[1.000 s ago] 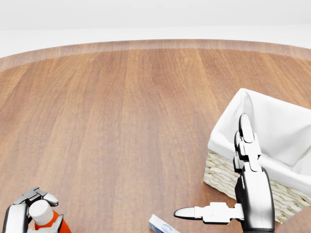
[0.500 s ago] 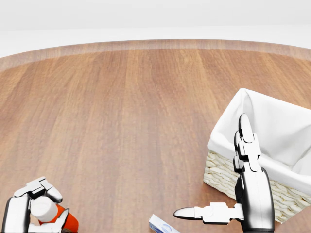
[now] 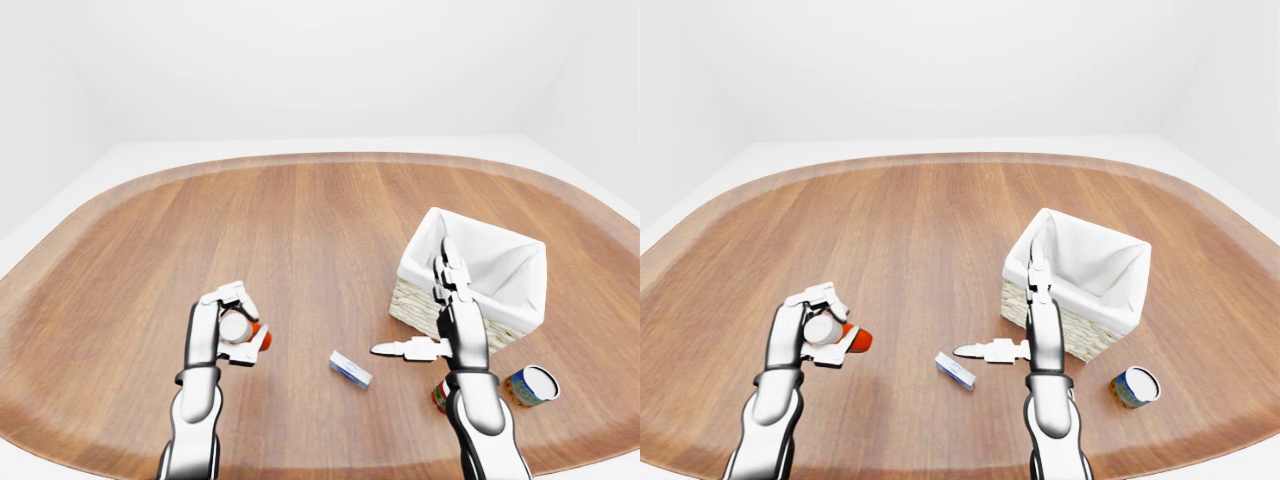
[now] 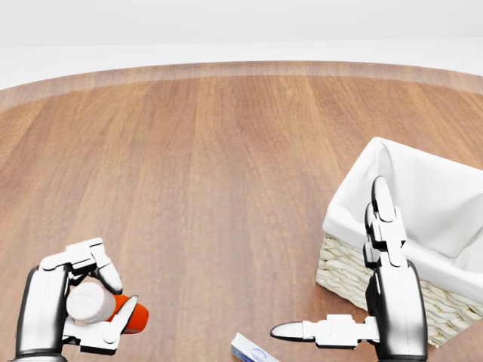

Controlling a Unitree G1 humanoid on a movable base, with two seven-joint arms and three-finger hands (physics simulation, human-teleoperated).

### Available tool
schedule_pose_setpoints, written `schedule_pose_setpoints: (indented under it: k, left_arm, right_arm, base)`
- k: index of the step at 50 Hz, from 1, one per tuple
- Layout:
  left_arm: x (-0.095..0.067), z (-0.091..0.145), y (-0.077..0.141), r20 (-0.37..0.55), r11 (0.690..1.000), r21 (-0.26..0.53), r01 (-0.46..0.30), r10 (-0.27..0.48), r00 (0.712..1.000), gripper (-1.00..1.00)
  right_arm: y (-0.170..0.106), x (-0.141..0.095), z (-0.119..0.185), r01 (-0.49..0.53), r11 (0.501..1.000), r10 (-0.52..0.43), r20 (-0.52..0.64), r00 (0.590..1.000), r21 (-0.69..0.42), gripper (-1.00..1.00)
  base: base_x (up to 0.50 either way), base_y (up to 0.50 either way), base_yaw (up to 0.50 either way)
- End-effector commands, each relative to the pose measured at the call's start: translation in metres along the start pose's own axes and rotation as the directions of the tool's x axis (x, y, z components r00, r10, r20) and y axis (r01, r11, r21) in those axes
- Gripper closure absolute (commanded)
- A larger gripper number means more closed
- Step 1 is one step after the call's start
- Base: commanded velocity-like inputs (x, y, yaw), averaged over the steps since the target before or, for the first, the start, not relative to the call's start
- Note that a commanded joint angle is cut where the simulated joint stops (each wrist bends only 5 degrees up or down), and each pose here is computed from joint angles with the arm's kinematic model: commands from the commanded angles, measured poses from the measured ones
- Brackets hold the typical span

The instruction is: Pick up the ketchup, and put it in the basket.

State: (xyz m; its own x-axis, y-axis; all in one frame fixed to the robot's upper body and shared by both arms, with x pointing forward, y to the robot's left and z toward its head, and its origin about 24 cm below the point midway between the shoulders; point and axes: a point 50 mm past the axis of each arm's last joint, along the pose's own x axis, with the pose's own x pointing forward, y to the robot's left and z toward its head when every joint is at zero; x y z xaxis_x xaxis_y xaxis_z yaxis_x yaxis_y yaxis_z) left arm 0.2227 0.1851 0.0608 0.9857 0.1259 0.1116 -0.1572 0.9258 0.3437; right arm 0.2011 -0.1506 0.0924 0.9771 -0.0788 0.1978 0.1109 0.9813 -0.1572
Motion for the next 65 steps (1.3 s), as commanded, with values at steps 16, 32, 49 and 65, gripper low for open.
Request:
schedule_pose_setpoints:
  k: [16,32,49,65]
  left_arm:
    - [0.019,0.079,-0.034,0.245,0.987,-0.129,0.096,-0.062,0.967,1.0]
    - [0.027,0.114,-0.069,0.356,0.965,-0.18,0.19,-0.116,0.927,1.0]
    - [0.017,0.131,-0.106,0.386,0.934,-0.214,0.287,-0.19,0.903,1.0]
    - [-0.004,0.138,-0.126,0.406,0.904,-0.233,0.36,-0.246,0.88,1.0]
  right_arm:
    - [0.0,0.0,-0.001,0.004,1.0,-0.004,0.0,1.0,0.0,-1.0]
    - [-0.001,0.001,-0.001,0.007,1.0,-0.007,-0.001,1.0,-0.003,-1.0]
    - [-0.001,0.0,-0.001,0.01,1.0,-0.01,0.001,1.0,-0.003,-1.0]
    - [-0.001,0.001,-0.002,0.012,1.0,-0.012,-0.001,1.0,-0.006,-1.0]
  base:
    - [0.0,0.0,0.0]
    - [0.0,0.0,0.0]
    - [0.0,0.0,0.0]
    - [0.0,0.0,0.0]
